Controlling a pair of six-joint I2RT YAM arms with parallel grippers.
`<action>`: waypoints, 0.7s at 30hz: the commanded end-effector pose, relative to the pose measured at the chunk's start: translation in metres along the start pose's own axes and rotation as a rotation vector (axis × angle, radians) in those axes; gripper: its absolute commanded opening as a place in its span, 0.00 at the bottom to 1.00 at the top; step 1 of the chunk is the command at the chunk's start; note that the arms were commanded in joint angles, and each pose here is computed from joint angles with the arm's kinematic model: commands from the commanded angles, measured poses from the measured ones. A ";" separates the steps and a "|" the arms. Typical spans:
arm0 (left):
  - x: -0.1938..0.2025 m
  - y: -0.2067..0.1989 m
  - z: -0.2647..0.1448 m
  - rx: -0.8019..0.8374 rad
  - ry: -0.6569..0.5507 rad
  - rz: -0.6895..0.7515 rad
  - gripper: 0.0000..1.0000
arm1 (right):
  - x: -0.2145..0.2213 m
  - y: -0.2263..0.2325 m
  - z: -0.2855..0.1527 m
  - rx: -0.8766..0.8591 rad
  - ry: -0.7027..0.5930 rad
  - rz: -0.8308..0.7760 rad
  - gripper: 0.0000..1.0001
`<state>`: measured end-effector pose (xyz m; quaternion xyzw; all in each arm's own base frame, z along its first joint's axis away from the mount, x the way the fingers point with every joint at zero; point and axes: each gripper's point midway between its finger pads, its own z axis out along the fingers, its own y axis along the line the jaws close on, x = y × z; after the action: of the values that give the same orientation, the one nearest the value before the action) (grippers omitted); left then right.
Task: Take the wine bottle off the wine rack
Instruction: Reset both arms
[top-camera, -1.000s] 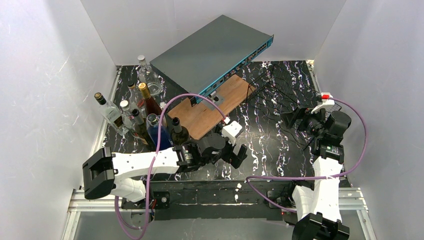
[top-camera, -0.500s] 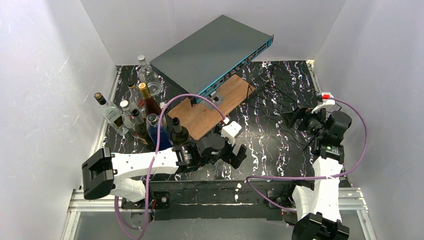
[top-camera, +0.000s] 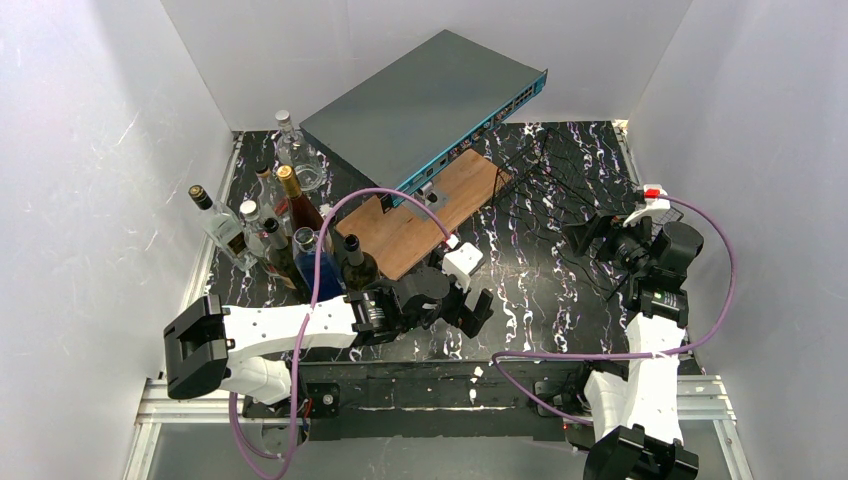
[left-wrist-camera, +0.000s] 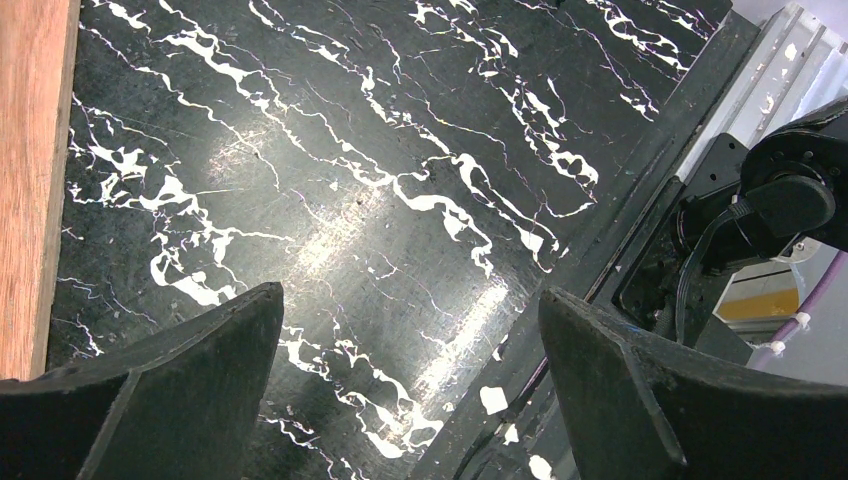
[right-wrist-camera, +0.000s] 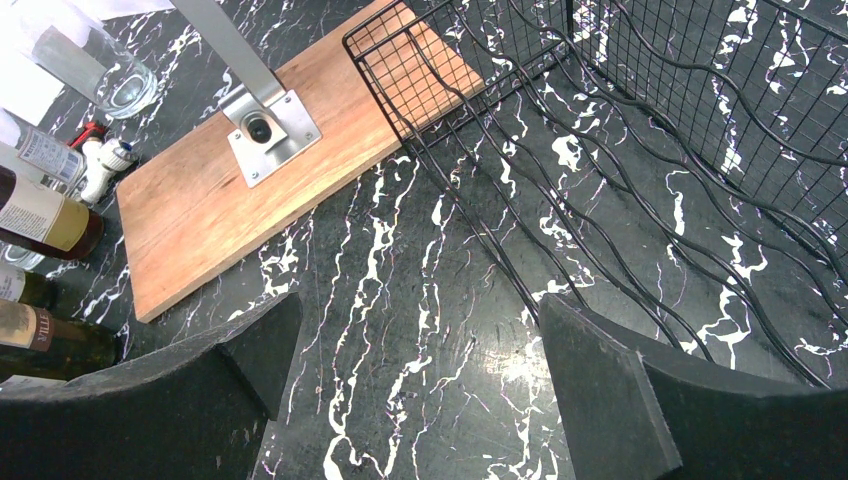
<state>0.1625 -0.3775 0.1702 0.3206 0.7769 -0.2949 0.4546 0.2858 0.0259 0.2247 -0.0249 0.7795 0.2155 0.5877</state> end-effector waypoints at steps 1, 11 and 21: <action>-0.013 0.000 -0.010 -0.003 -0.047 -0.013 0.98 | -0.008 0.001 -0.001 -0.006 -0.038 -0.022 0.98; -0.012 0.000 -0.009 -0.003 -0.046 -0.011 0.98 | -0.008 0.001 0.000 -0.007 -0.036 -0.019 0.99; -0.012 0.001 -0.008 -0.005 -0.045 -0.007 0.98 | -0.007 0.001 0.000 -0.007 -0.035 -0.017 0.98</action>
<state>0.1625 -0.3773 0.1700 0.3209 0.7769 -0.2947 0.4546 0.2858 0.0259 0.2249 -0.0249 0.7793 0.2155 0.5879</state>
